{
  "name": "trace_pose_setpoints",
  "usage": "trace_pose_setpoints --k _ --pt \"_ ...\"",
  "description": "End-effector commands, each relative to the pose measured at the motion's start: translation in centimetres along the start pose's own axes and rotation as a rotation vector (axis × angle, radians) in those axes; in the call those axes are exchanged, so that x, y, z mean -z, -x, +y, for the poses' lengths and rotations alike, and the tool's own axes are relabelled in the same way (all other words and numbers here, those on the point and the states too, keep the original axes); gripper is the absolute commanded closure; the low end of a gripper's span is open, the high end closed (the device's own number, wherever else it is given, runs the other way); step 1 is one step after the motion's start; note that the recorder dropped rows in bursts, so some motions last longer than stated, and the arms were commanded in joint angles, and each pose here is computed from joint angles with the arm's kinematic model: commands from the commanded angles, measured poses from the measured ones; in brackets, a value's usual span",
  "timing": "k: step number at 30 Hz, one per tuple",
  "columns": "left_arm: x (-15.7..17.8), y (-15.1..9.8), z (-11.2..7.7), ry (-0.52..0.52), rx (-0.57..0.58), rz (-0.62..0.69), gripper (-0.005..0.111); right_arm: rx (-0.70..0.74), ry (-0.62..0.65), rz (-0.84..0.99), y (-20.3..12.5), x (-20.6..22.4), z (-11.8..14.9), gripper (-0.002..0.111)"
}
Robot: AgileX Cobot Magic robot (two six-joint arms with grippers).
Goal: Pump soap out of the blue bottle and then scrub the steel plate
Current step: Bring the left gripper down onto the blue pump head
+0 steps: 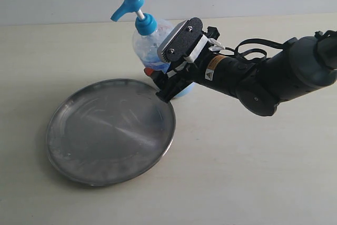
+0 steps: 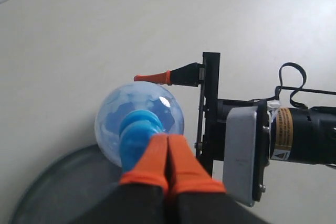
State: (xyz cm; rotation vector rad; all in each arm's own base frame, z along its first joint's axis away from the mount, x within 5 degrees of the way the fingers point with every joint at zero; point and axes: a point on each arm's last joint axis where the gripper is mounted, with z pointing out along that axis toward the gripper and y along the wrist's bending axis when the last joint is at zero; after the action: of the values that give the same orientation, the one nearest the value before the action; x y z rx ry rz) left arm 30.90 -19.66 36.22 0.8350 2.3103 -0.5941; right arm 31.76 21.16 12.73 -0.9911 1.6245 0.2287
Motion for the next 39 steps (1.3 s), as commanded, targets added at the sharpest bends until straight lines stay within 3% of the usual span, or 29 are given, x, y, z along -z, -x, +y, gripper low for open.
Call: trace_pose_setpoints --k 1,9,16,39 --pt "-0.7 -0.2 0.0 -0.006 0.016 0.031 0.106 0.016 -0.020 -0.092 1.6 0.3 -0.4 0.108" --pt "-2.4 -0.3 0.7 0.000 0.031 0.052 0.106 0.016 -0.020 -0.092 1.6 0.3 -0.4 0.108" --pt "-2.3 0.1 0.8 0.019 0.027 0.006 0.106 0.018 -0.020 -0.092 1.6 0.3 -0.4 0.108" --pt "-3.1 -0.6 1.1 0.016 0.047 0.081 0.106 0.020 -0.019 -0.092 1.6 0.3 -0.4 0.108"
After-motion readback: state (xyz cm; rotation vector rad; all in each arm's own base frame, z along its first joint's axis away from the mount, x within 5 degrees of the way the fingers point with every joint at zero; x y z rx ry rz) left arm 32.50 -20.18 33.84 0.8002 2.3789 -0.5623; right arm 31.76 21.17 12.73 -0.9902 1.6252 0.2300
